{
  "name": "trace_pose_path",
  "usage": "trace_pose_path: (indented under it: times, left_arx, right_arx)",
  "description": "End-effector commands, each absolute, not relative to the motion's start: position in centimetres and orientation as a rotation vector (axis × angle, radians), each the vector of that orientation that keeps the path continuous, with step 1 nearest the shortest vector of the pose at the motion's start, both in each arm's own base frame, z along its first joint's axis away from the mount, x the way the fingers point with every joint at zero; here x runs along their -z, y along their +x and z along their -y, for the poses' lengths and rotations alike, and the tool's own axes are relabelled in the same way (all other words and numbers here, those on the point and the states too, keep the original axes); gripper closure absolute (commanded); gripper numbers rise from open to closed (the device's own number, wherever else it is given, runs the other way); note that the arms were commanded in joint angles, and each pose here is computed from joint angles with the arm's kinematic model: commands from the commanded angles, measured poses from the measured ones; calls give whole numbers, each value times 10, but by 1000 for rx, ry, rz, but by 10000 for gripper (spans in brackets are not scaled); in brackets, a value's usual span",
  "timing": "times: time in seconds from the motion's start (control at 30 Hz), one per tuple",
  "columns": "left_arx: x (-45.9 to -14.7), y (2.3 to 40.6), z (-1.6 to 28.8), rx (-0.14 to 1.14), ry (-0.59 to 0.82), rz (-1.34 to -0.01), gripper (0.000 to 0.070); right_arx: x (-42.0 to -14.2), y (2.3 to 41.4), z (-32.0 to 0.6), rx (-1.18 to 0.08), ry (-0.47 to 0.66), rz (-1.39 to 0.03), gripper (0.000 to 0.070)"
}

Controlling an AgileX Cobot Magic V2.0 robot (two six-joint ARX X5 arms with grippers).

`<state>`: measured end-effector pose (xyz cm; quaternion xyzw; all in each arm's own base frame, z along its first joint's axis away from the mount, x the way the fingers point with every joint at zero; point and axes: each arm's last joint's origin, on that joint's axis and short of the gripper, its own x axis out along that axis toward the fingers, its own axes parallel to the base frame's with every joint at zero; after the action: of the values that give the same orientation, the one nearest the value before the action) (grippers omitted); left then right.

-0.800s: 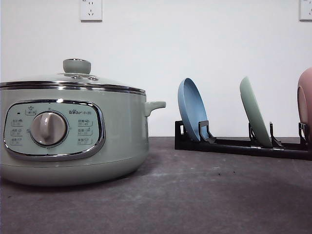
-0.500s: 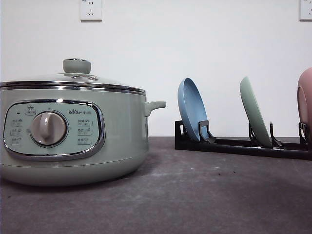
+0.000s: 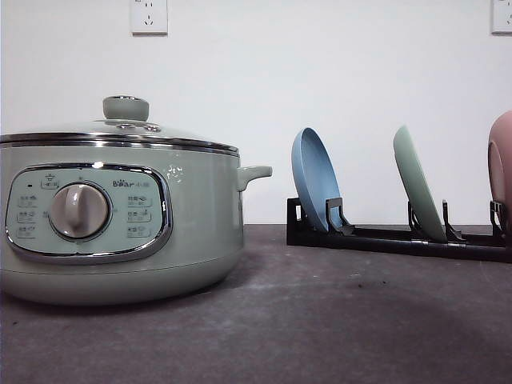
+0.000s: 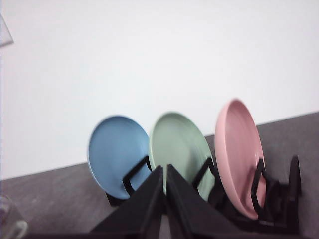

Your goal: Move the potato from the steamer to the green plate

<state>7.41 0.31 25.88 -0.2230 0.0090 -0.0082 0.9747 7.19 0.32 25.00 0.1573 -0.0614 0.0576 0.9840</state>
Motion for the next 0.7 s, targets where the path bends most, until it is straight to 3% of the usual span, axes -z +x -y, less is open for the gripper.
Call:
trace_pose_path:
  times: [0.0, 0.33, 0.67]
  left_arx:
    - [-274, 72, -3, 40, -415, 10, 699]
    - [-327, 80, 1, 172, -323, -117, 700]
    - [-361, 98, 6, 395, -238, -327, 700]
  right_arx:
    - [-263, 69, -3, -116, 320, 139, 700]
    - [-316, 70, -4, -136, 254, 40, 700]
    - [-354, 93, -10, -304, 152, -186, 700]
